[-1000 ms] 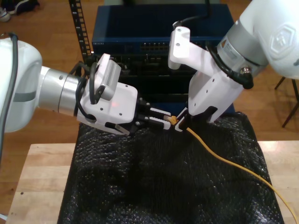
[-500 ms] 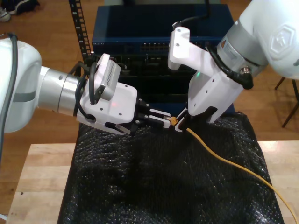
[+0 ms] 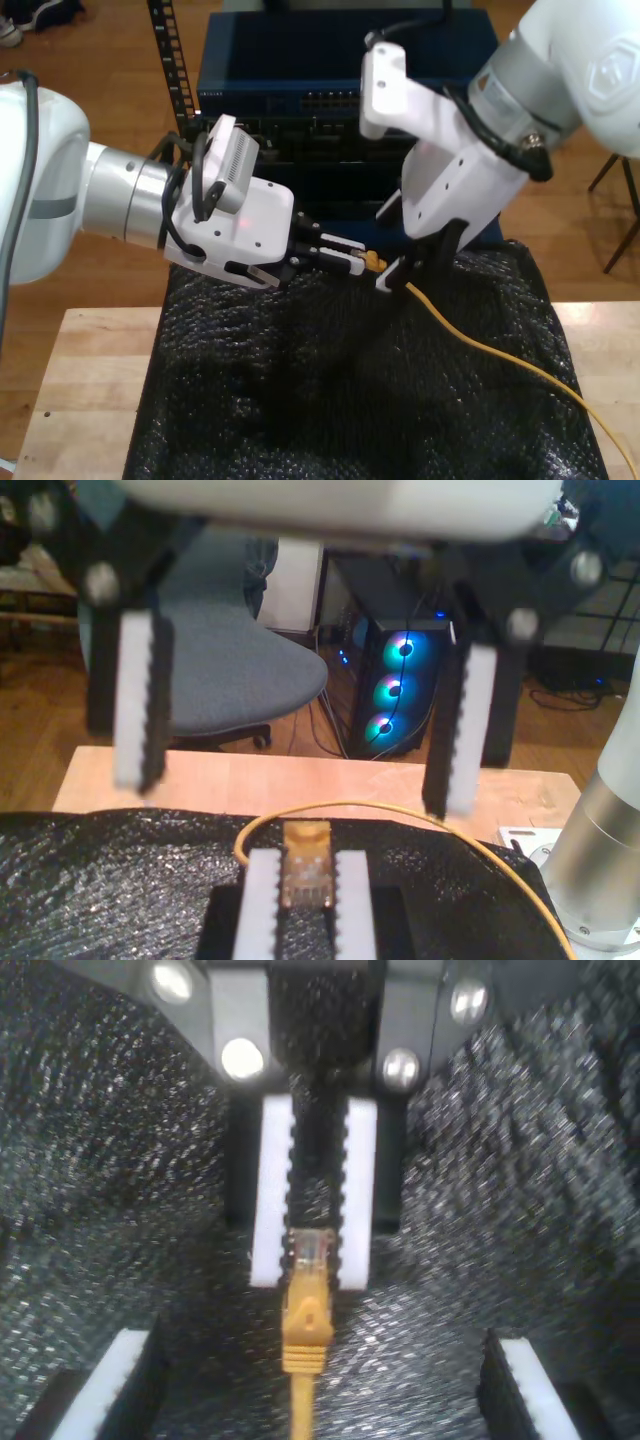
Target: Grab the cable and plug it in
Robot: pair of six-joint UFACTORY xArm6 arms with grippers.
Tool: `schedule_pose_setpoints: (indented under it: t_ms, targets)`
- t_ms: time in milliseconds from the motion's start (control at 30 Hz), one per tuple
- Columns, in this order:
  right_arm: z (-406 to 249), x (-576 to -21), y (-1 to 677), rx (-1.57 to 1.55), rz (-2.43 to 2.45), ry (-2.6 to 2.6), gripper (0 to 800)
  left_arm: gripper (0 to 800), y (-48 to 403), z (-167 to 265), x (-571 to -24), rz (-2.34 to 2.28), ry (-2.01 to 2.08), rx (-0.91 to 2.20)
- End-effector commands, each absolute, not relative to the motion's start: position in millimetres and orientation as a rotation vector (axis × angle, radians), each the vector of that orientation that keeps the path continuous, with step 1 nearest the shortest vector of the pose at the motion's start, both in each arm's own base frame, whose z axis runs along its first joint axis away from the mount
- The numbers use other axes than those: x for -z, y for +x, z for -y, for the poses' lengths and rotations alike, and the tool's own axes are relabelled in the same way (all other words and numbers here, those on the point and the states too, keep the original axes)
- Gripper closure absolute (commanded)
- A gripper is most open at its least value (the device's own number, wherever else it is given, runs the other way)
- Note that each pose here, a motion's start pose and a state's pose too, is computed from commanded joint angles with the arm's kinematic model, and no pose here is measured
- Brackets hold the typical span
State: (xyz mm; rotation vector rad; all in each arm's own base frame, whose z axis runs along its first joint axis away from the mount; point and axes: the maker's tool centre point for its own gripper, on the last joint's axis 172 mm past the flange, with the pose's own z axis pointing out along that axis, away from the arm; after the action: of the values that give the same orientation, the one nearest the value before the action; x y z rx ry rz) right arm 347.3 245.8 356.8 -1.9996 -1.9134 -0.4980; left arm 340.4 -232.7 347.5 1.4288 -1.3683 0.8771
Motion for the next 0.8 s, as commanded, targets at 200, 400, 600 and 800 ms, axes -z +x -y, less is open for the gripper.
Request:
schedule_pose_setpoints:
  t_ms: [200, 400, 600, 800]
  targets:
    - [-267.2, -373.4, 346.3, 0.566, 1.737, -1.945, 4, 795, 342.3, 232.5, -346.6, 1.341, 1.442, -0.863]
    - [-256.9, -378.6, 357.0, 0.6, 1.673, -1.969, 4, 793, 339.4, 233.9, -342.9, 1.313, 1.44, -0.829]
    - [-257.8, -396.8, 362.5, 0.649, 1.703, -1.956, 6, 793, 336.8, 233.6, -341.9, 1.283, 1.435, -0.8]
    - [-255.9, -407.5, 362.2, 0.712, 1.802, -1.892, 8, 789, 336.5, 233.7, -347.5, 1.2, 1.399, -0.774]
